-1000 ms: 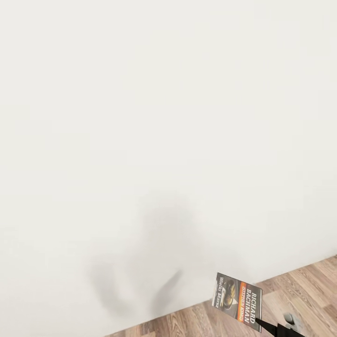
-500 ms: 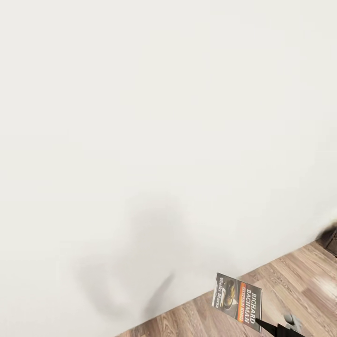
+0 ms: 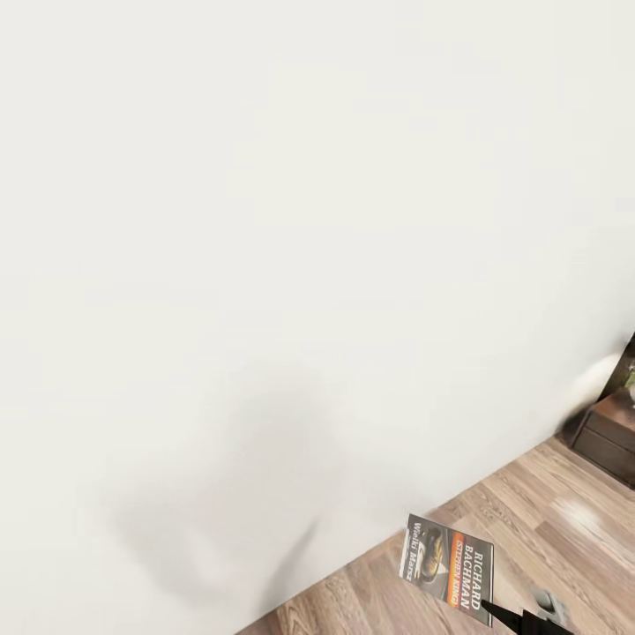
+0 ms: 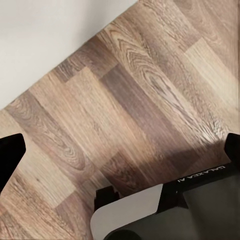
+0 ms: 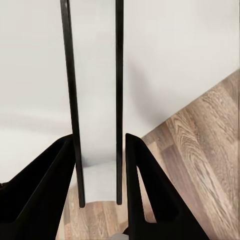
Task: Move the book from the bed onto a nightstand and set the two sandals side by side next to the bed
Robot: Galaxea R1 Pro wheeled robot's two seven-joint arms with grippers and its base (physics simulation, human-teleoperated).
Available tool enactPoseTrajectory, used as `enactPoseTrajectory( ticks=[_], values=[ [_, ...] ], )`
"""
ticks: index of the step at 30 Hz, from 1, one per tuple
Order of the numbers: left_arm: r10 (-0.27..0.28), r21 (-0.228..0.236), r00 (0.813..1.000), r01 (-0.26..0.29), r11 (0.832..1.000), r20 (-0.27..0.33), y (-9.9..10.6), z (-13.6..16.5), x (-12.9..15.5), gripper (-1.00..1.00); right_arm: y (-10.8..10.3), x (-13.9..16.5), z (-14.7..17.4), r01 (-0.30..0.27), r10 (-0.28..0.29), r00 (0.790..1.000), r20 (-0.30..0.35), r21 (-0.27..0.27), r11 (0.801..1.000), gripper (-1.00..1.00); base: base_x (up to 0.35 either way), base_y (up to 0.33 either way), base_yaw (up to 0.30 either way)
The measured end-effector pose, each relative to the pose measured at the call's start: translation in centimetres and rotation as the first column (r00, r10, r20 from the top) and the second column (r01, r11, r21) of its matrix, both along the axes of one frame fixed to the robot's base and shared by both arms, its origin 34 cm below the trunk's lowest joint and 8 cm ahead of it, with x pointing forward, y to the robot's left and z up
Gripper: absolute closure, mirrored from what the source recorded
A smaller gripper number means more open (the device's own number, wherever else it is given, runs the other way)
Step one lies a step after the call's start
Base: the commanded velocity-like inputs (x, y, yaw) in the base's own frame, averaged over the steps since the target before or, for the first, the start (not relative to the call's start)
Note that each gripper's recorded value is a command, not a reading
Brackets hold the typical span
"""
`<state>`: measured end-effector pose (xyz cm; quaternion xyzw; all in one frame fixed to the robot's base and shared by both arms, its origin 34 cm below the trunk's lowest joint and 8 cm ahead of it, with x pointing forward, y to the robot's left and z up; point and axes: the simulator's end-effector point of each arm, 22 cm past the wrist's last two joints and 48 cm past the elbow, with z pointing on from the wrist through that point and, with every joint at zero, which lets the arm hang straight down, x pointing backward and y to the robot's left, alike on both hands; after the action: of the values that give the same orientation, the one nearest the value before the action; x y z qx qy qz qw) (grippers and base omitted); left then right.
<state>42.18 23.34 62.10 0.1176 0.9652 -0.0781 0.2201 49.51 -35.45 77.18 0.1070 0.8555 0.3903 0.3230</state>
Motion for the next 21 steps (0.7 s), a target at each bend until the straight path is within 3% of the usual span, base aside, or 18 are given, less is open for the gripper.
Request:
enactPoseTrajectory(
  ticks=[21],
  values=[
    [0.000, 0.000, 1.000, 0.000, 1.000, 0.000, 0.00, 0.00, -0.01, -1.00, 0.03, -0.07, -0.05, -0.003, 0.003, 1.000, -0.002, -0.001, 1.000, 1.00, 0.000, 0.000, -0.212]
  ],
)
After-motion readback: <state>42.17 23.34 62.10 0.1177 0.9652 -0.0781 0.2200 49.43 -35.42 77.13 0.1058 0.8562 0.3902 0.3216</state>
